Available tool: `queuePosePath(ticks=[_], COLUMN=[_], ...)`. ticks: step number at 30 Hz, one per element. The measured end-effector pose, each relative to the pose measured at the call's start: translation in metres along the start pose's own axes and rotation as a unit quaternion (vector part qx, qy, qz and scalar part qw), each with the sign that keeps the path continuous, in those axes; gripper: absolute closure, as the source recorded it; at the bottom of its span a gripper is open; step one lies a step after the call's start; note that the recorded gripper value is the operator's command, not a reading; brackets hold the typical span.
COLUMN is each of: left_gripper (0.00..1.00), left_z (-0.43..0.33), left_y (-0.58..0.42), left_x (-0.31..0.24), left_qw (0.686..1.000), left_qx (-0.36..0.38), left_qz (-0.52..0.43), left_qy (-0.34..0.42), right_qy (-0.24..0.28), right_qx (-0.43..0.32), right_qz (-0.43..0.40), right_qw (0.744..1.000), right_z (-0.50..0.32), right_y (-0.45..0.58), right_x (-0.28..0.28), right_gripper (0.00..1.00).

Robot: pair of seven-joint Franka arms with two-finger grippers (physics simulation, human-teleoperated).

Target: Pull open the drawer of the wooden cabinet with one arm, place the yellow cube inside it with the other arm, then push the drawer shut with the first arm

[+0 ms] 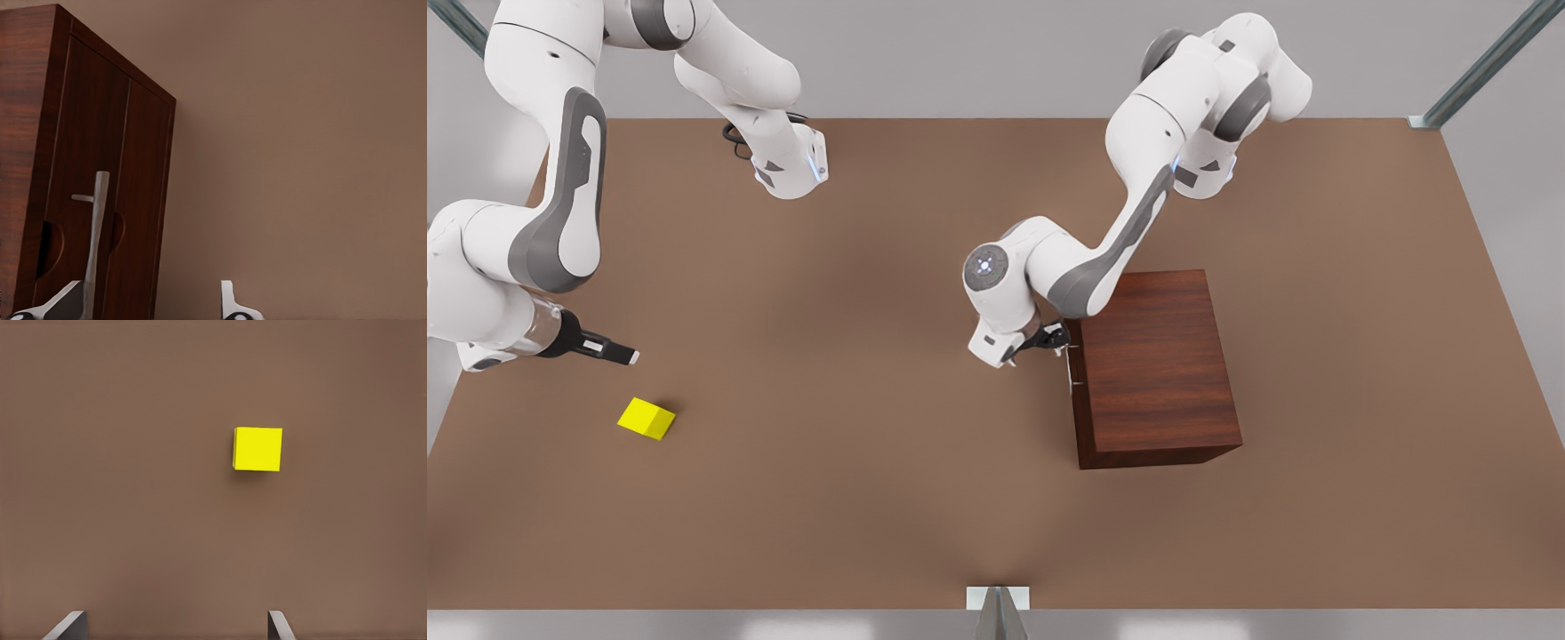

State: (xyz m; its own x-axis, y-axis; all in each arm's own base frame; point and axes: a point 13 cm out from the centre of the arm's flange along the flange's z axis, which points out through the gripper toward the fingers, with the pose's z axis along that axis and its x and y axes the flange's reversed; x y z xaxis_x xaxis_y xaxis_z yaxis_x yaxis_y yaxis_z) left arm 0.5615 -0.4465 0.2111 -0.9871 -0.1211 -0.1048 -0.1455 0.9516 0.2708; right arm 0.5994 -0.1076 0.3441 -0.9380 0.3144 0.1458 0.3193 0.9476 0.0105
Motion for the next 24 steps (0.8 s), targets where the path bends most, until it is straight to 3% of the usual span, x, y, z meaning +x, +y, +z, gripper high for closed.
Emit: queuePosePath(ticks=[24], left_gripper=[0.00], left_z=[0.033], left_y=[0.012], left_x=[-0.011], left_qw=[0.996], left_qx=[-0.053], left_qz=[-0.014], left_qy=[-0.069], right_qy=[0.001], right_qx=[0.003], right_qz=[0.016], right_qw=[1.000], right_z=[0.002], right_y=[0.002], right_x=[0.000], right_gripper=[0.00])
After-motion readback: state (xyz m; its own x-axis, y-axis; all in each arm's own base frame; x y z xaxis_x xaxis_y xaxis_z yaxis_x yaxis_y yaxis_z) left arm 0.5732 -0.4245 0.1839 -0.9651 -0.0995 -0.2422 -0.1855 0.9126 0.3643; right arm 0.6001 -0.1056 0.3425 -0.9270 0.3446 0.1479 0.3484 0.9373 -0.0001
